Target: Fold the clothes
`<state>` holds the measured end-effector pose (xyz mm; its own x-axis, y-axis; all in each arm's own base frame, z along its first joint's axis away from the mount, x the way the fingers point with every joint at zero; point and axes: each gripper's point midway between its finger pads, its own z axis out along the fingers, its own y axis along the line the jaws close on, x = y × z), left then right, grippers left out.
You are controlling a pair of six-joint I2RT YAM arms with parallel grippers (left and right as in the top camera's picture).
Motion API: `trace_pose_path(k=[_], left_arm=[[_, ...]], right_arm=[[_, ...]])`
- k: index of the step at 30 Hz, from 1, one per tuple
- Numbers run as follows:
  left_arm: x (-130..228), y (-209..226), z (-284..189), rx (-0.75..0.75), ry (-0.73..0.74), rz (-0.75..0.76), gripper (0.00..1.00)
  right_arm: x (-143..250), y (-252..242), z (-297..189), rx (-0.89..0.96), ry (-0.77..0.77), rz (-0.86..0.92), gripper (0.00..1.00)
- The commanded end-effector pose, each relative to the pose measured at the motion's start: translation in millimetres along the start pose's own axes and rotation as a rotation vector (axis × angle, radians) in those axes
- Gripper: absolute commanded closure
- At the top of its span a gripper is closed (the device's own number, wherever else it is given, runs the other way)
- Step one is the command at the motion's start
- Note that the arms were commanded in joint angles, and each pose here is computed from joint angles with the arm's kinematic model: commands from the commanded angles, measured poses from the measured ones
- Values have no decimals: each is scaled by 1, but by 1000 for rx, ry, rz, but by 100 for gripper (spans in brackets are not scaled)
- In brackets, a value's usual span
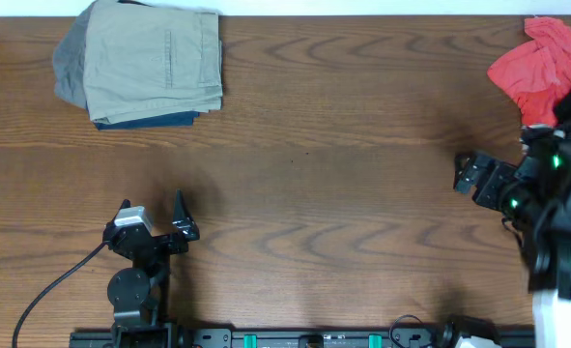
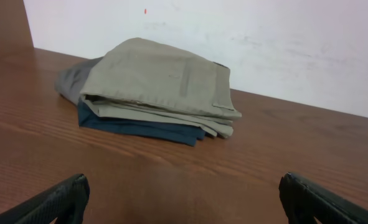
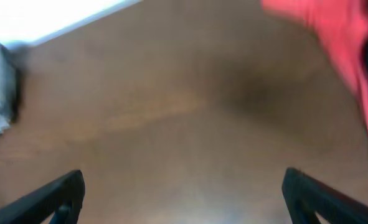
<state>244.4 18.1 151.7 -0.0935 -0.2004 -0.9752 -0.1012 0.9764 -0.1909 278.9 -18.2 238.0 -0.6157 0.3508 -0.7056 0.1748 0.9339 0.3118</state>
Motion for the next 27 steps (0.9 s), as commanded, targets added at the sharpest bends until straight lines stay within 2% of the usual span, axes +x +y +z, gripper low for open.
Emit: trace_pose_path(k=[1, 10, 27], left_arm=[[17, 7, 1, -31, 52, 18, 2], [17, 7, 1, -31, 52, 18, 2], [17, 7, 1, -30, 52, 18, 2]], right_arm=[[13, 13, -2, -61, -99, -73, 1], [49, 42, -7, -282, -433, -213, 1], [69, 37, -1, -336, -696, -321, 1]])
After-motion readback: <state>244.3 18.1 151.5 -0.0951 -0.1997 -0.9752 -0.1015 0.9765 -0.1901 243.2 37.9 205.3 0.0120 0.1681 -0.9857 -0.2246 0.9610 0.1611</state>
